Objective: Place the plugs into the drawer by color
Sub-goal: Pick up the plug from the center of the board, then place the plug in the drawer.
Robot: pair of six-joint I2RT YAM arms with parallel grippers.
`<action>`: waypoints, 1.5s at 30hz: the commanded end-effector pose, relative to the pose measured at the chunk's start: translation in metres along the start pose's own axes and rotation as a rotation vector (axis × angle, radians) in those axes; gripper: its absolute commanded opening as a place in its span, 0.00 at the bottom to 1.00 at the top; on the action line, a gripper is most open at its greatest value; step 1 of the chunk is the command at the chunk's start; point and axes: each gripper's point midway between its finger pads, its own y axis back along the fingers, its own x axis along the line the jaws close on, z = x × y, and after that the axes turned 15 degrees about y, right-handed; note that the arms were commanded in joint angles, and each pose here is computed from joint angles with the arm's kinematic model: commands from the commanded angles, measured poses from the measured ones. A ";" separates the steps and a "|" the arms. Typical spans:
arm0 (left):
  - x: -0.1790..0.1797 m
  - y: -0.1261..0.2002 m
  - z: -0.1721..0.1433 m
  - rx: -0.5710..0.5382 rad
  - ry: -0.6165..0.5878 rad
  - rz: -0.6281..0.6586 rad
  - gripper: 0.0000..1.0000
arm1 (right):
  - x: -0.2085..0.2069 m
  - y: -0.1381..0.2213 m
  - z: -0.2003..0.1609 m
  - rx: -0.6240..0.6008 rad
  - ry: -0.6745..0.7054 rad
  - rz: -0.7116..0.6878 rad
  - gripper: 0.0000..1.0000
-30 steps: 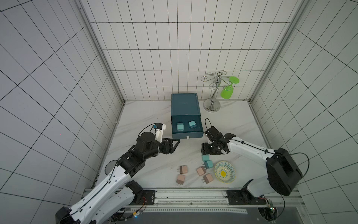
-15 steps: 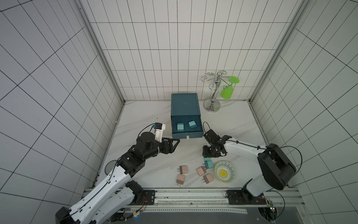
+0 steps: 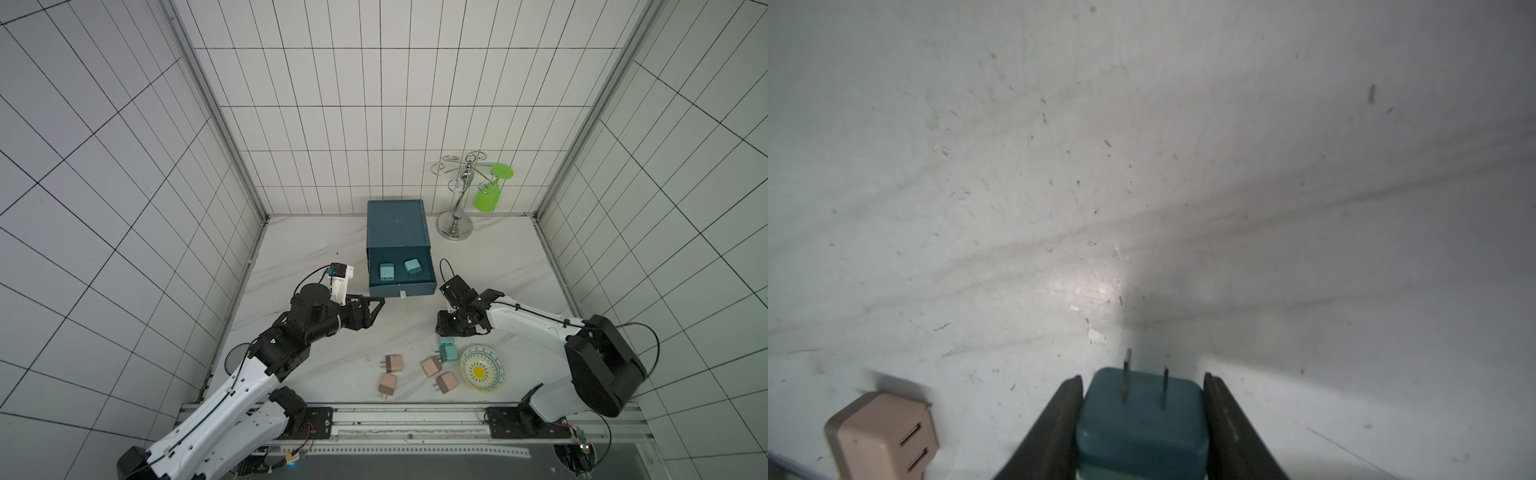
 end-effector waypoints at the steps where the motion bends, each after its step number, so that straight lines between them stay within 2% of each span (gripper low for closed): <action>1: -0.003 0.002 0.001 -0.010 -0.004 -0.015 0.80 | 0.005 0.042 0.016 -0.066 0.012 0.079 0.21; 9: -0.010 0.001 -0.003 0.011 0.027 -0.062 0.80 | 0.021 0.142 0.043 -0.214 0.074 0.138 0.19; 12: -0.009 0.000 -0.002 0.008 0.027 -0.059 0.80 | 0.031 0.179 0.055 -0.254 0.139 0.107 0.18; 16: -0.003 0.000 -0.001 -0.002 0.035 -0.030 0.80 | 0.060 0.200 0.080 -0.244 0.221 0.110 0.17; 20: 0.003 -0.003 -0.002 -0.001 0.039 -0.003 0.78 | 0.079 0.195 0.114 -0.208 0.262 0.089 0.16; 28: 0.012 -0.016 -0.007 0.032 0.054 0.027 0.72 | 0.104 0.155 0.169 -0.113 0.309 0.068 0.14; 35: 0.018 -0.022 -0.011 0.054 0.058 0.050 0.71 | 0.112 0.126 0.187 -0.063 0.320 0.068 0.14; 45: 0.026 -0.031 -0.014 0.075 0.061 0.083 0.70 | 0.109 0.079 0.184 0.030 0.322 0.061 0.14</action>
